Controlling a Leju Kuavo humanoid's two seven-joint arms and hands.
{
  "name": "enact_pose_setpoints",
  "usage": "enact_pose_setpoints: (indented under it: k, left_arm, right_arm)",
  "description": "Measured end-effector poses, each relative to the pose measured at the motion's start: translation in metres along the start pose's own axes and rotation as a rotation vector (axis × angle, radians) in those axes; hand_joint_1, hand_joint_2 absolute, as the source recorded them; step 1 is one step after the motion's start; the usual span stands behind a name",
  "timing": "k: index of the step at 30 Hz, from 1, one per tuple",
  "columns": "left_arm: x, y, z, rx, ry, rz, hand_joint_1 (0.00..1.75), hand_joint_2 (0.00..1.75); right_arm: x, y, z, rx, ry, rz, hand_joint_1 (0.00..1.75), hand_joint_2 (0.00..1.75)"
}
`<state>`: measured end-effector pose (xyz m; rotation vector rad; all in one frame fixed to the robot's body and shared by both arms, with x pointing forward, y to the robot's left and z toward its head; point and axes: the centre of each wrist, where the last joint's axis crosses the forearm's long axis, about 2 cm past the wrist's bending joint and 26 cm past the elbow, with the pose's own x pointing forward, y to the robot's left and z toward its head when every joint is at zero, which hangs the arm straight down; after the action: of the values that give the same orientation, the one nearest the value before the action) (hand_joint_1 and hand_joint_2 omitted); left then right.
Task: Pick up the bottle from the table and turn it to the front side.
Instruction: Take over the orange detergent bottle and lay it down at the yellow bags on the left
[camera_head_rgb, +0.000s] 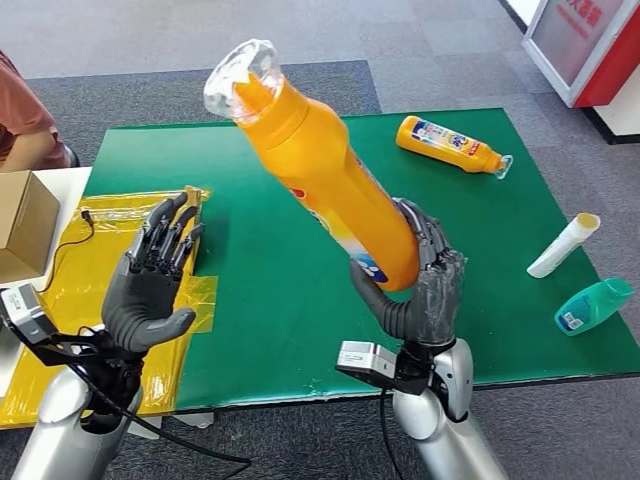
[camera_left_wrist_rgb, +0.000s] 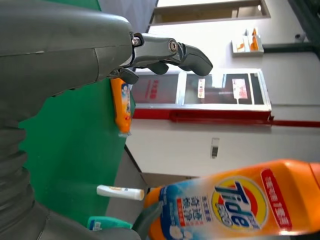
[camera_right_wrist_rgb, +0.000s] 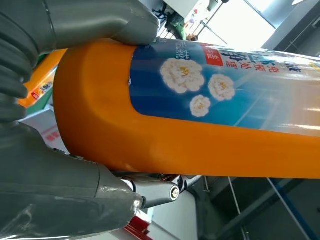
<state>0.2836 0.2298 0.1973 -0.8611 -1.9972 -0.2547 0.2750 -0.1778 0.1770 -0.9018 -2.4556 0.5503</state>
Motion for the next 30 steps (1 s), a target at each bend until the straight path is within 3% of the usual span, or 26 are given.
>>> enact_pose_setpoints:
  k: [3,7,15,21,29,30]
  left_arm:
    - [-0.001,-0.003,-0.005,-0.029,0.003,0.016,0.0,1.75]
    - [-0.006,-0.027,-0.033,-0.17,0.012,0.095,0.0,1.75]
    - [0.007,-0.034,-0.069,-0.178,-0.057,0.071,0.0,1.75]
    - [0.027,-0.03,-0.097,-0.187,-0.123,0.008,0.0,1.75]
    - [0.041,-0.034,-0.112,-0.176,-0.185,-0.025,0.0,1.75]
    - [0.042,-0.035,-0.113,-0.177,-0.189,-0.019,0.13,1.75]
  right_arm:
    - [-0.001,0.002,-0.004,0.008,-0.036,0.031,1.75,1.75]
    - [-0.006,0.009,-0.022,0.01,-0.152,0.124,1.75,1.75]
    - [0.012,0.017,-0.029,0.027,-0.306,0.183,1.75,1.75]
    - [0.019,0.017,-0.033,0.03,-0.346,0.199,1.75,1.75]
    - [0.026,0.018,-0.037,0.019,-0.364,0.198,1.75,1.75]
    - [0.027,0.019,-0.038,0.018,-0.365,0.198,1.75,1.75]
